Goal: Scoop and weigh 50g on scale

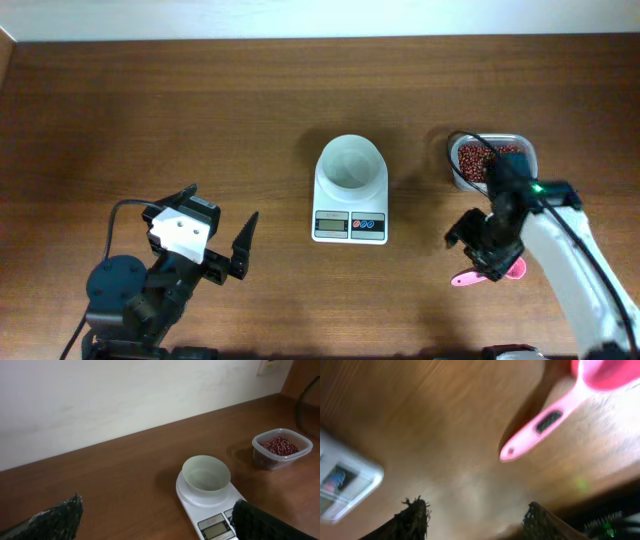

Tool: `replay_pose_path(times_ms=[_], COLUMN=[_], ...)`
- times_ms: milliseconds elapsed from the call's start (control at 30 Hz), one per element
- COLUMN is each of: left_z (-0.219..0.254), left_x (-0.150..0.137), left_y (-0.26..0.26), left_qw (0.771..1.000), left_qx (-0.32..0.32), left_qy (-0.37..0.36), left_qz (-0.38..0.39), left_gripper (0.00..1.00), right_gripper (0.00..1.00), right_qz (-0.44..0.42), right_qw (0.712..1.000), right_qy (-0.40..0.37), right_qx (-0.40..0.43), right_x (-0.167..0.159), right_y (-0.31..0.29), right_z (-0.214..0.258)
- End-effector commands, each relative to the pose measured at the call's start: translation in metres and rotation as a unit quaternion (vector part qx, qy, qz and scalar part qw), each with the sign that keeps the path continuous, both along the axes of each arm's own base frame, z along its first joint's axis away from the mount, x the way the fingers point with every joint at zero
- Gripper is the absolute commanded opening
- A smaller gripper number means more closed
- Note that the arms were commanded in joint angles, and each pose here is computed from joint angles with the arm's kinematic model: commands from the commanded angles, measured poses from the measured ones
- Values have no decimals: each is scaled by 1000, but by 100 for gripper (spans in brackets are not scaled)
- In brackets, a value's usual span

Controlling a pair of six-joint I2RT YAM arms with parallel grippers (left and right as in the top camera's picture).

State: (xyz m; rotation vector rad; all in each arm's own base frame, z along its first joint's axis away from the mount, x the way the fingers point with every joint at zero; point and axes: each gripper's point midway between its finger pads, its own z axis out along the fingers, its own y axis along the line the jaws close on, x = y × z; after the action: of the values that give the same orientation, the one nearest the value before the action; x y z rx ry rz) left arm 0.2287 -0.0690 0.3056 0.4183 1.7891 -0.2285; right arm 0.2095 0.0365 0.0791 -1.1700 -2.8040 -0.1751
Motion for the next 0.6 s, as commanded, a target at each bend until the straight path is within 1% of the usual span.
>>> replay_pose_path(times_ms=[0,33,67,133,167,233,300,333,367,400,433,467,500,533,567], left_z=[8,7,7,7,7,8,7,7,7,7,7,7,7,7,7], left_x=[-3,-3,-3,-3,-3,-3,-3,-3,-3,-3,-3,-3,-3,-3,-3], left_y=[-2,-2,-2,-2,-2,-2,-2,-2,-2,-2,-2,-2,-2,-2,-2], left_qw=[1000,1000,1000,1000,1000,1000,1000,1000,1000,1000,1000,1000,1000,1000,1000], left_qx=[-6,-6,-6,-6,-6,-6,-6,-6,-6,-6,-6,-6,-6,-6,-6], left_qy=[-8,-7,-7,-7,-7,-7,-7,-7,-7,-7,-7,-7,-7,-7,-7], left_qz=[-5,-5,-5,-6,-5,-5,-6,-6,-6,-6,-6,-6,-6,-5,-5], left_gripper=[99,99,99,99,99,99,99,99,99,99,99,99,99,99,99], right_gripper=[75,90,98,99,99,99,99,89,83,72,65,51,47,37,32], right_qz=[-54,-54,-55,-69,-99,-102,-105,-105,-105,-104,-103,-101,-99,-92,-92], right_qw=[996,996,995,993,989,984,981,981,981,982,983,985,986,988,990], right_qy=[15,8,-8,-59,-88,-134,-129,-124,-126,-125,-113,-97,-85,-72,-69], right_qx=[-68,-71,-77,-74,-65,-66,-98,-102,-102,-100,-102,-105,-106,-96,-88], right_x=[-10,-19,-27,-33,-37,-29,-30,-28,-24,-20,-22,-26,-29,-32,-33], right_y=[-21,-23,-26,-28,-27,-30,-40,-42,-41,-40,-40,-41,-41,-36,-34], right_z=[-21,-22,-23,-42,-59,-68,-73,-78,-80,-84,-89,-95,-99,-103,-104])
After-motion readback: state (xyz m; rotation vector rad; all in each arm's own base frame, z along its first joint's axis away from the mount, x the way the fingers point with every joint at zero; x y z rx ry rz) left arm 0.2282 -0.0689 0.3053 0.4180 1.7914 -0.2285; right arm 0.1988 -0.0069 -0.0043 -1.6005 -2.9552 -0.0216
